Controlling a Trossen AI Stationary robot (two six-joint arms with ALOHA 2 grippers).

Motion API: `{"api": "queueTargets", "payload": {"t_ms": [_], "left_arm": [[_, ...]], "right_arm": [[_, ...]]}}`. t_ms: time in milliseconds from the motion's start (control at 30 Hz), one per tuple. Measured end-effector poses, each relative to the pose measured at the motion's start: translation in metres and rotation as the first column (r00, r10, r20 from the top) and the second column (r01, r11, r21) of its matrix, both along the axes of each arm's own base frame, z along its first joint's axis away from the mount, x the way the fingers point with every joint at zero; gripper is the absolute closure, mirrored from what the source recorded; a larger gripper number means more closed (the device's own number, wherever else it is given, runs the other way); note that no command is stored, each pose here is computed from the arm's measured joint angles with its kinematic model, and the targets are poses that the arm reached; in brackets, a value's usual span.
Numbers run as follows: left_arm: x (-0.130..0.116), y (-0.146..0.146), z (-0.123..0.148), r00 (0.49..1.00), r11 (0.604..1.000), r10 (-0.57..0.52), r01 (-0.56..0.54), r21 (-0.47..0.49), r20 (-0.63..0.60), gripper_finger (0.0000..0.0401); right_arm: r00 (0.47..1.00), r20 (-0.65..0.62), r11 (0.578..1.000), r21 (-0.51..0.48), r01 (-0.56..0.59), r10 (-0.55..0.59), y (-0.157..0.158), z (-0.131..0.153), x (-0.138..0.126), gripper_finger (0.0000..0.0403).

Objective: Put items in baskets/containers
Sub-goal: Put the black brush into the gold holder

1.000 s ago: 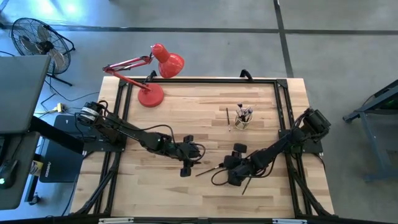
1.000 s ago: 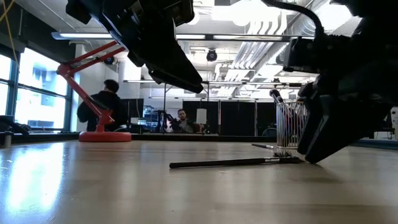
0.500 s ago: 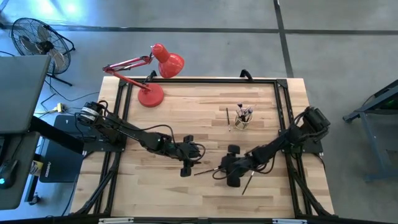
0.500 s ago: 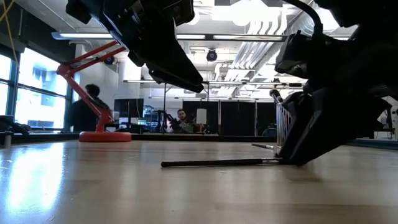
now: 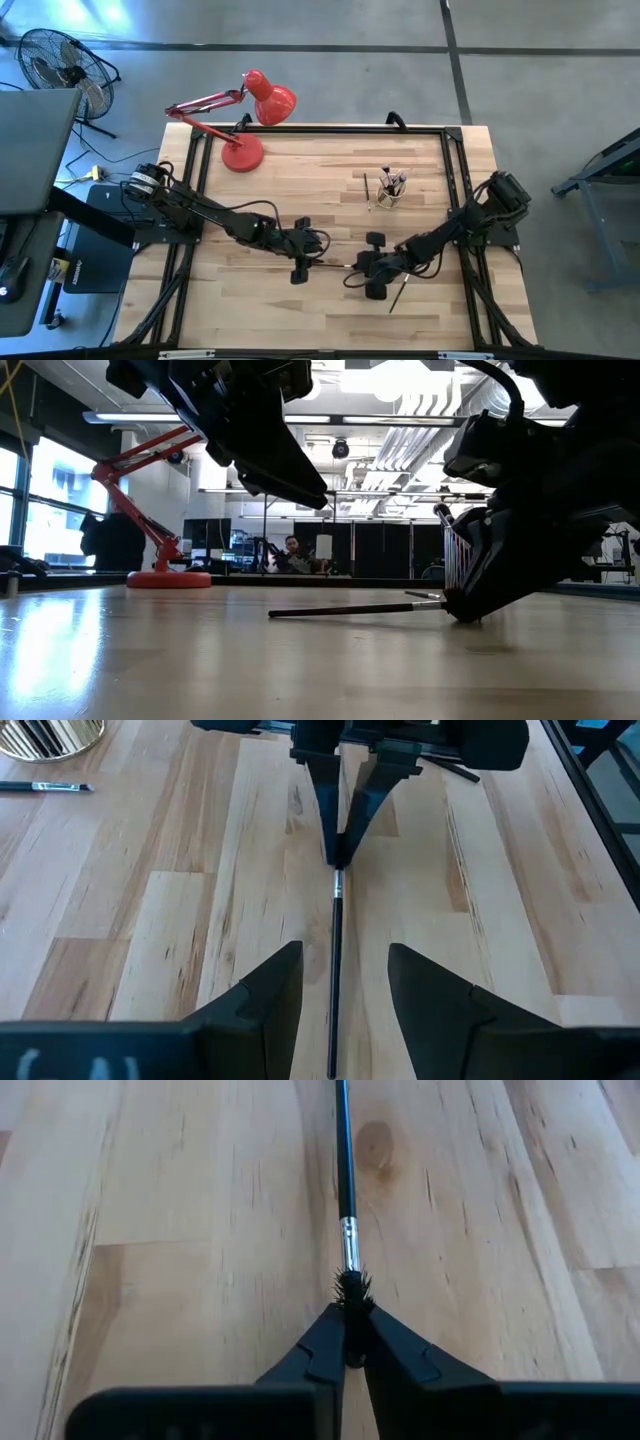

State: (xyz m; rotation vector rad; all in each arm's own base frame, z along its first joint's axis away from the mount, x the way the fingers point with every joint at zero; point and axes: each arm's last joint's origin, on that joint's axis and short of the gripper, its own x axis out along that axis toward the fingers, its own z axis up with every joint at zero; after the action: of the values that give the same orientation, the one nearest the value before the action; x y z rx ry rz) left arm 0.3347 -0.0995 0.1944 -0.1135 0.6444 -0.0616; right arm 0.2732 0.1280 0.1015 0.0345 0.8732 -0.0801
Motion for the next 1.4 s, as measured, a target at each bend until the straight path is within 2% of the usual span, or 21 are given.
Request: {"api": "queueTargets", "payload": {"t_ms": [133, 267, 467, 633, 800, 1067, 1267, 1400], "left_arm": [[0.000, 0.002, 0.000, 0.999, 0.998, 0.037, -0.038, 0.054, 0.014, 0.0254], [0.000, 0.002, 0.000, 1.000, 0.993, 0.022, -0.024, 0.112, 0.021, 0.0254], [0.000, 0.002, 0.000, 1.000, 0.993, 0.008, -0.009, 0.117, 0.011, 0.0254], [-0.002, 0.003, -0.002, 1.000, 0.992, 0.011, -0.008, 0.128, -0.018, 0.0254], [-0.005, 0.005, -0.004, 0.995, 0.983, 0.040, -0.024, 0.180, -0.087, 0.0254], [-0.004, 0.005, -0.003, 0.996, 0.979, 0.035, -0.017, 0.204, -0.085, 0.0254], [-0.004, 0.006, -0.003, 0.996, 0.975, 0.054, -0.036, 0.218, -0.078, 0.0258], [-0.004, 0.007, -0.003, 0.995, 0.970, 0.077, -0.058, 0.237, -0.070, 0.0291]], "right_arm": [[1.000, 0.005, 1.000, -0.024, -0.016, 0.016, 0.003, 0.004, 0.004, 0.0387], [1.000, -0.010, 0.998, -0.048, -0.026, 0.025, 0.005, 0.015, 0.008, 0.0389], [0.997, -0.072, 0.992, -0.128, 0.007, -0.016, 0.006, 0.041, 0.014, 0.0384], [0.993, -0.116, 0.989, -0.146, -0.008, -0.009, 0.009, 0.059, 0.023, 0.0392], [0.988, -0.151, 0.983, -0.183, -0.033, 0.005, 0.011, 0.086, 0.033, 0.0386], [0.987, -0.161, 0.981, -0.185, -0.055, 0.025, 0.000, 0.124, 0.052, 0.0391], [0.987, -0.158, 0.981, -0.187, -0.045, 0.015, -0.008, 0.133, 0.057, 0.0386], [0.985, -0.171, 0.981, -0.188, -0.050, 0.017, -0.009, 0.132, 0.056, 0.0386]]}}
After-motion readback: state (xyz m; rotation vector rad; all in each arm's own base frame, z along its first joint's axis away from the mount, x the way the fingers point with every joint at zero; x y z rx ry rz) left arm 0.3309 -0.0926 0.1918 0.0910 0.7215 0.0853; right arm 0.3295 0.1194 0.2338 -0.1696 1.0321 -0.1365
